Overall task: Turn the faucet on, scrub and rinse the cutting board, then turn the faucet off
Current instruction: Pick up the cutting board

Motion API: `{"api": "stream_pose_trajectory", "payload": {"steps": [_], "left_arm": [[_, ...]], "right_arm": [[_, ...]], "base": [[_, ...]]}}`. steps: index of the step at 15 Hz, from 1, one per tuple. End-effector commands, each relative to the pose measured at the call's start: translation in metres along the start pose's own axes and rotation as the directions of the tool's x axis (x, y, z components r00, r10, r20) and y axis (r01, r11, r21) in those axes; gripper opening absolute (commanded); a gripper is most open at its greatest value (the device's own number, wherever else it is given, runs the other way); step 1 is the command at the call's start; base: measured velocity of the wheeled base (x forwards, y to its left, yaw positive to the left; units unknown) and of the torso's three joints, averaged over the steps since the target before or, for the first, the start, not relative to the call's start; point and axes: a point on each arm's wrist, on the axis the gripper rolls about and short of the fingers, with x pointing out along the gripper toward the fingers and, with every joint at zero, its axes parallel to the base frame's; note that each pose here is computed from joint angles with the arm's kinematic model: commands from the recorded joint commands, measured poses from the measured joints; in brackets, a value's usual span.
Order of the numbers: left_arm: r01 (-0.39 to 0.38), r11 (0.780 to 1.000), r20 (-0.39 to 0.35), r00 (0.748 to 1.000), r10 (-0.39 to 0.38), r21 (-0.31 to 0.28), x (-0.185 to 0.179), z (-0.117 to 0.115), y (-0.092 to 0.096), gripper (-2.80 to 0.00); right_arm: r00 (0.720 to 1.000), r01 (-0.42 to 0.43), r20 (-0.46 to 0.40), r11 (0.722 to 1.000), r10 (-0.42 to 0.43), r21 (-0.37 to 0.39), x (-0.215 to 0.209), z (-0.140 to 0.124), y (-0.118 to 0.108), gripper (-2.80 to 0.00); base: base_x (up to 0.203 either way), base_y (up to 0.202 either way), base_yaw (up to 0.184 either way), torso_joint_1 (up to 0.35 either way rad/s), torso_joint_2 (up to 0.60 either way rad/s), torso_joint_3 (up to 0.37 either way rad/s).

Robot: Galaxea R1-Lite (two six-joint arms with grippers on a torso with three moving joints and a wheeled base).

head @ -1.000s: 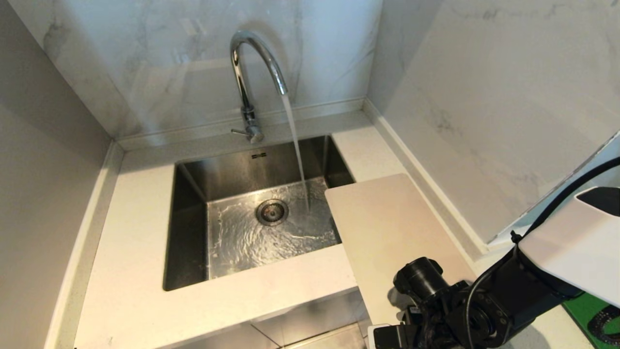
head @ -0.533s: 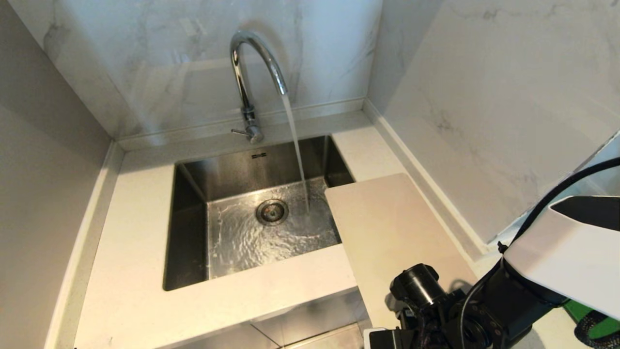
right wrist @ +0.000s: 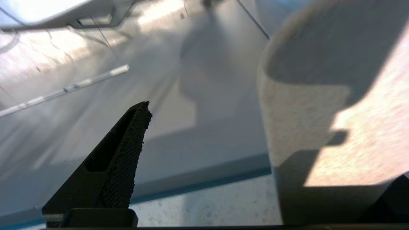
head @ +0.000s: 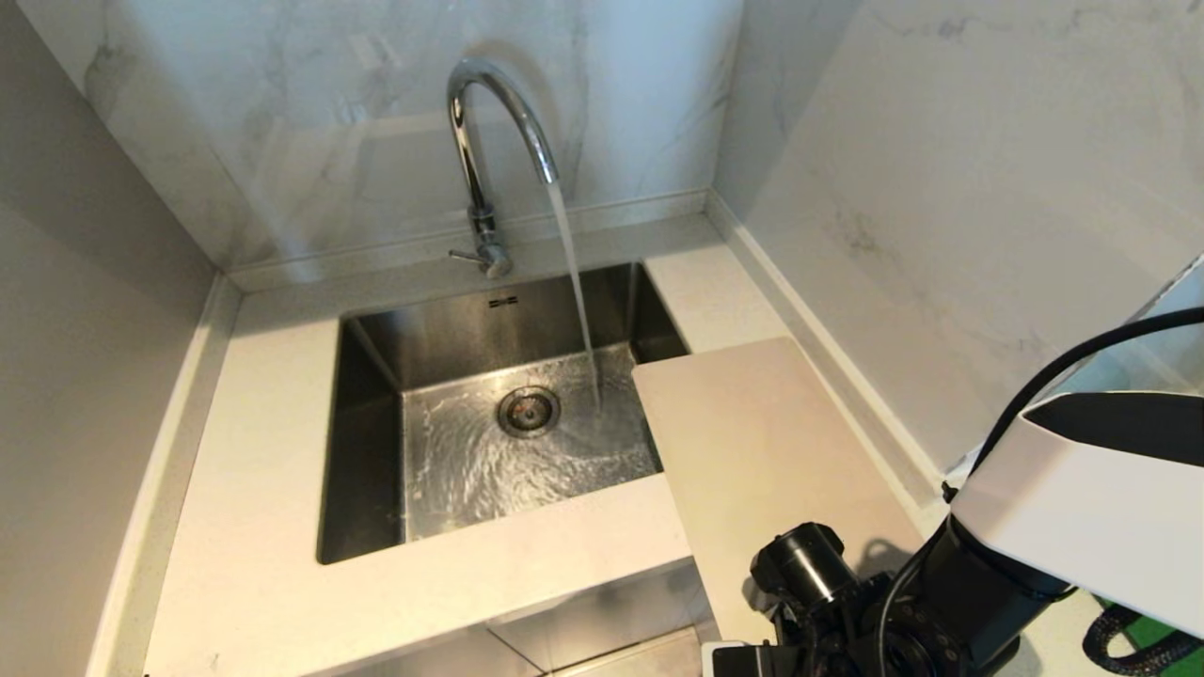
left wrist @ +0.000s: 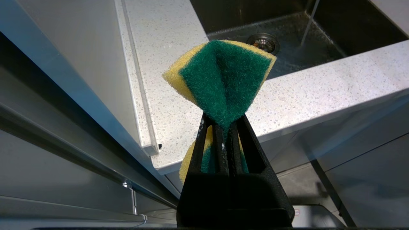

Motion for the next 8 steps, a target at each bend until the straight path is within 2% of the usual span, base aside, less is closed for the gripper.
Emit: {"api": "stream_pose_trajectory", "payload": {"steps": [1, 8], "left_arm": [[0.000, 1.000, -0.001, 1.000, 0.000, 0.000, 0.0001, -0.0004, 0.0000, -2.80], [0.000, 1.000, -0.001, 1.000, 0.000, 0.000, 0.0001, -0.0004, 0.0000, -2.80]], "right_arm": [[1.000, 0.006, -0.016, 1.000, -0.006, -0.009, 0.0025, 0.0010, -0.0007, 0.00], [1.000, 0.009, -0.014, 1.000, -0.009, -0.007, 0.0042, 0.0022, -0.0027, 0.00]], "base": [[0.000, 0.000, 0.000, 0.000, 0.00, 0.000], [0.000, 0.000, 0.000, 0.000, 0.00, 0.000]]}}
